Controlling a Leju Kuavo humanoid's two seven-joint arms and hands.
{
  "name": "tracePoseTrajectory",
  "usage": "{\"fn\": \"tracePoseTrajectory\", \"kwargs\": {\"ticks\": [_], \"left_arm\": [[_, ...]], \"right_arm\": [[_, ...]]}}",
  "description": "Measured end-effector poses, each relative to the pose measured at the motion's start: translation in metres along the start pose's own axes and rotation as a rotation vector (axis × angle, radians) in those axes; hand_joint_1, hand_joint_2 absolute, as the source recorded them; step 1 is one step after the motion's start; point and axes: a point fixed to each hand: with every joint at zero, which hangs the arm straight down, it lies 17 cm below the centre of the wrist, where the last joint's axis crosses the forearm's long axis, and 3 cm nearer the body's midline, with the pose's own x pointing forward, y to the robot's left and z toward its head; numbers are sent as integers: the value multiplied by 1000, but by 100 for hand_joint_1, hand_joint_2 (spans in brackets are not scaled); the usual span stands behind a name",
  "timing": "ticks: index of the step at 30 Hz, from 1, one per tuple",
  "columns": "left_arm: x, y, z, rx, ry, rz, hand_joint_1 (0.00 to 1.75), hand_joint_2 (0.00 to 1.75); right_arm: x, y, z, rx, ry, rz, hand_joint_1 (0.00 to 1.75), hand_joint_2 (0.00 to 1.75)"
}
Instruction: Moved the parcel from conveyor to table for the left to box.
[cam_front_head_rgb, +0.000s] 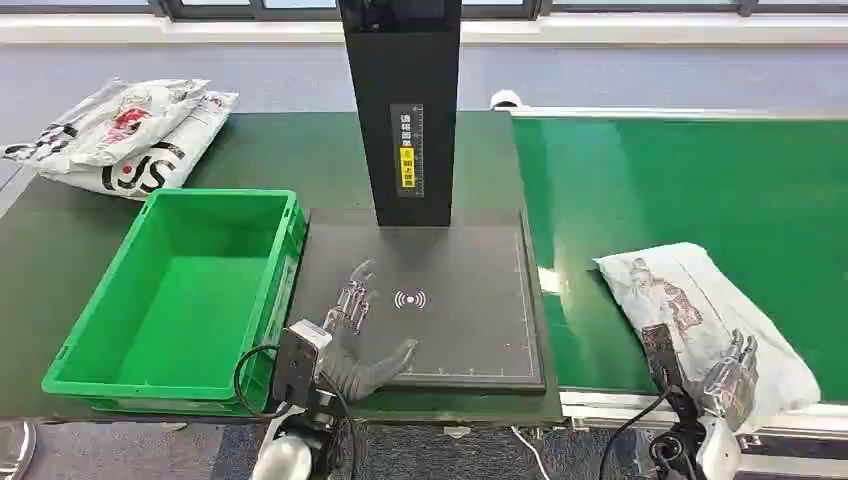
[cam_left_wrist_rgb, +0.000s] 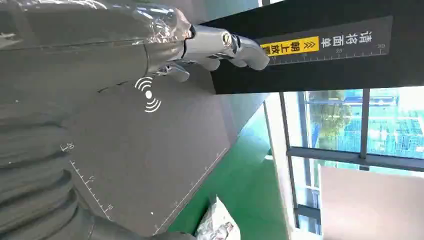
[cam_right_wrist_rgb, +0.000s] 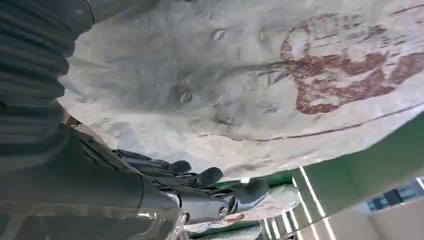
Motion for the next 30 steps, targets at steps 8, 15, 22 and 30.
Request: {"fn": "tracePoseTrajectory", "kwargs": {"ticks": [8, 15, 22, 30], "left_arm": [[1, 1, 3, 10, 0, 4, 0, 175], [4, 2, 5, 15, -1, 9, 0, 175], [6, 2, 7, 16, -3, 1, 0, 175], [7, 7, 8, 27, -2, 1, 0, 175]], "right_arm": [[-14, 12, -4, 59, 39, 16, 0, 175], [-25, 35, 3, 168, 95, 1, 175, 175], [-29, 45, 6, 218, 125, 5, 175, 175], [-24, 48, 5, 241, 118, 8, 175, 175]]}}
